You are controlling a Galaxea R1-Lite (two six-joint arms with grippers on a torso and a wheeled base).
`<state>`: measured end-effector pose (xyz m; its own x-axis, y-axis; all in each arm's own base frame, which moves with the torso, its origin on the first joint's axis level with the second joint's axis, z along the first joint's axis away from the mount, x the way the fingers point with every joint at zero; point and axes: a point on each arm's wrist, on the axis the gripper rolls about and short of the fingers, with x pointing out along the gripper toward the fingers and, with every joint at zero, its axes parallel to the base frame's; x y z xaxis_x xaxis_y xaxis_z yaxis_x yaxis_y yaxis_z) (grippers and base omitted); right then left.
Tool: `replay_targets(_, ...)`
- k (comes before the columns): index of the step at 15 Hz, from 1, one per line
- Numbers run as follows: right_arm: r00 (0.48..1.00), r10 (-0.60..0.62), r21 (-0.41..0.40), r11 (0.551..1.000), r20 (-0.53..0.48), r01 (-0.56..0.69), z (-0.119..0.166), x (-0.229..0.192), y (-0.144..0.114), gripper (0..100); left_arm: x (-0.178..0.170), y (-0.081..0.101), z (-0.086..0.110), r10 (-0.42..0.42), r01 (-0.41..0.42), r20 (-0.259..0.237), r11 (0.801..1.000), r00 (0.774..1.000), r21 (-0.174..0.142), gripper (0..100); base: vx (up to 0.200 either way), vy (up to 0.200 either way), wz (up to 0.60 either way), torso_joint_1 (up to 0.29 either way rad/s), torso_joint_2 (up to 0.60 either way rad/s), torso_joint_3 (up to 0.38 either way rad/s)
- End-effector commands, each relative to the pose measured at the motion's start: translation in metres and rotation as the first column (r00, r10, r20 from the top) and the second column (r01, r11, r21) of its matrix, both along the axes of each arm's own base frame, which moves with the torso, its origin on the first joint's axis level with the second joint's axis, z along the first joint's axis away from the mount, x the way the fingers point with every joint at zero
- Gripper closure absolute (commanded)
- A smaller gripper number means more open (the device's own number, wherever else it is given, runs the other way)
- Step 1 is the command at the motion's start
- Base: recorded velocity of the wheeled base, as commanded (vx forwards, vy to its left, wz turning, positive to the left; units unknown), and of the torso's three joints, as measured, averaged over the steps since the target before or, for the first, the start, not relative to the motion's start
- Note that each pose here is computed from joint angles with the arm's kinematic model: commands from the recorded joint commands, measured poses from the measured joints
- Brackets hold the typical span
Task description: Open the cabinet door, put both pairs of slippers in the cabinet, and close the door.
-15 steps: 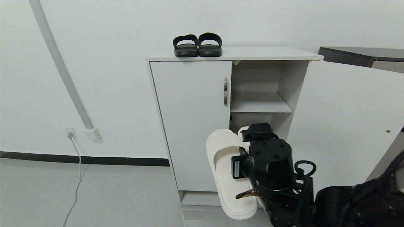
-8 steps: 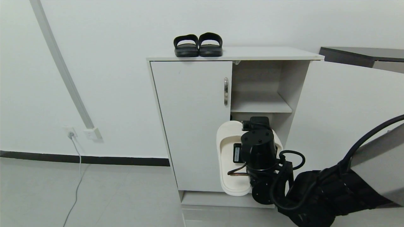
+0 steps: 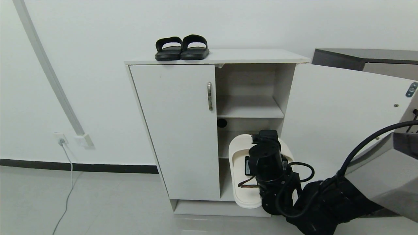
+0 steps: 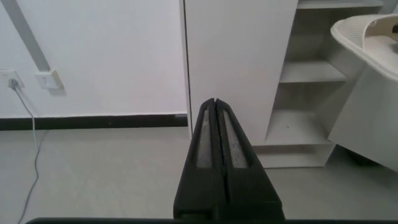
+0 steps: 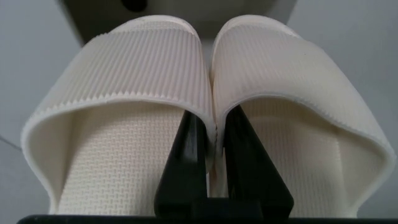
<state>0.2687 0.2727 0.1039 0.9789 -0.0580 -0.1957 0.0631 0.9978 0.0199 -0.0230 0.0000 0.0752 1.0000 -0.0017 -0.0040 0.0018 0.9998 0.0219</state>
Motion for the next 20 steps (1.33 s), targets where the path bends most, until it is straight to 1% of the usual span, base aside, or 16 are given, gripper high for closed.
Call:
replay_targets(1,1.000,-0.002,-0.027,1.000,-0.026,0.001,-0.022,0.008,0.002,100,0.000,0.000,0.000,0.000,0.000,-0.002,1.000,1.000,0.000,100,0.000,0.000,0.00,0.000,0.00,0.000)
replay_targets(2,1.000,-0.003,-0.027,1.000,-0.026,0.002,-0.032,0.014,0.002,100,0.000,0.000,0.000,0.002,-0.002,-0.002,1.000,1.000,0.000,100,0.000,0.000,0.00,0.000,0.00,0.000)
replay_targets(3,0.999,0.022,-0.023,0.999,-0.031,-0.022,-0.040,0.018,0.004,100,0.000,0.000,0.000,0.000,0.000,-0.002,1.000,1.000,0.000,100,0.000,0.000,0.00,0.000,0.00,0.000)
replay_targets(5,0.996,0.082,-0.014,0.997,-0.022,-0.082,-0.044,0.022,0.006,100,0.000,0.000,0.000,0.000,0.000,-0.002,1.000,1.000,0.000,100,0.000,0.000,0.00,0.000,0.00,0.000)
replay_targets(10,0.996,0.082,-0.021,0.996,-0.024,-0.082,-0.059,0.031,0.010,100,0.000,0.000,0.000,0.000,0.000,-0.002,1.000,1.000,-0.002,100,0.000,0.000,0.00,0.000,0.00,0.000)
replay_targets(15,0.998,0.062,-0.024,0.998,-0.025,-0.063,-0.066,0.039,0.009,100,0.000,0.000,0.000,0.000,0.000,-0.002,1.000,1.000,-0.004,100,0.000,0.000,0.00,0.000,0.00,0.000)
replay_targets(20,0.998,0.057,-0.029,0.998,-0.030,-0.058,-0.072,0.042,0.010,100,0.000,0.000,0.000,0.000,0.000,-0.002,1.000,1.000,-0.004,100,0.000,0.000,0.00,0.000,0.00,-0.144)
